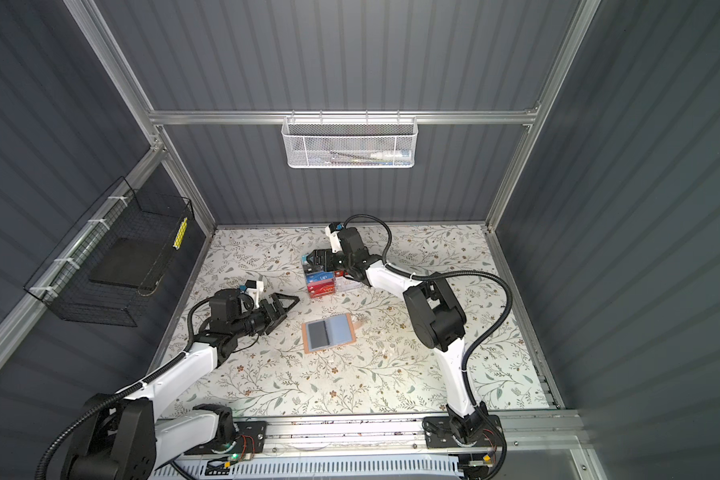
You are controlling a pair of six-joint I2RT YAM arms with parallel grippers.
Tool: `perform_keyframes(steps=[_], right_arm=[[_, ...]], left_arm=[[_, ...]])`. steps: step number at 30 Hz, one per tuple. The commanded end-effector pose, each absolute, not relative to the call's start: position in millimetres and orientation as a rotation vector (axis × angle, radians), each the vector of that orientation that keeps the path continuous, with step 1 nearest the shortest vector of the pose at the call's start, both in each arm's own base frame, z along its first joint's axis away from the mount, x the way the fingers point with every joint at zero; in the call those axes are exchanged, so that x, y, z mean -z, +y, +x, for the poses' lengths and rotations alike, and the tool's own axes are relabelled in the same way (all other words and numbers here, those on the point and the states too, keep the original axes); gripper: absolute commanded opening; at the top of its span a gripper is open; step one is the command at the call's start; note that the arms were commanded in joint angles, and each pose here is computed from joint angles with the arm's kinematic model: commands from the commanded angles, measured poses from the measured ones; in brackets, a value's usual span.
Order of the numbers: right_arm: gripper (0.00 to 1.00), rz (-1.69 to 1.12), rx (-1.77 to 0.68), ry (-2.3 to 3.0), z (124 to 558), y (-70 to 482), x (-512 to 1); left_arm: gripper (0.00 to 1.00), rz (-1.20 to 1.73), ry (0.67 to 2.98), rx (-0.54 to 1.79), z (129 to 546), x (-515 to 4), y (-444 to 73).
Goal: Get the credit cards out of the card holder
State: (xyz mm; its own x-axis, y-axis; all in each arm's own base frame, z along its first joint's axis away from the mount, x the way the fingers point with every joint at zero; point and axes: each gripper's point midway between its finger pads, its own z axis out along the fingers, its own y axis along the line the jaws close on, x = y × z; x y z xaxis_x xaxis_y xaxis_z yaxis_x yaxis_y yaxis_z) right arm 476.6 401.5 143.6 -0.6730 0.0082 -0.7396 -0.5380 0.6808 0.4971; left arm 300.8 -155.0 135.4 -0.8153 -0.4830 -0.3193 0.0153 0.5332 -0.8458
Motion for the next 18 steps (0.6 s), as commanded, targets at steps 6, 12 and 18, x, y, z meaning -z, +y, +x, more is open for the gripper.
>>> perform_keyframes(steps=[6,12,18], right_arm=[[0.99,-0.414,-0.949,2.168,475,410,-133],[0.99,-0.427,-0.96,2.166,472,418,-133],[0.99,-0.434,-0.966,2.167,470,425,-134]], left_arm=[[1.0,-0.341,2.25,1.249,299,-132,-155],[1.0,-0.339,2.247,1.257,299,-133,-155],[1.0,-0.331,2.241,1.254,297,-137,-154]])
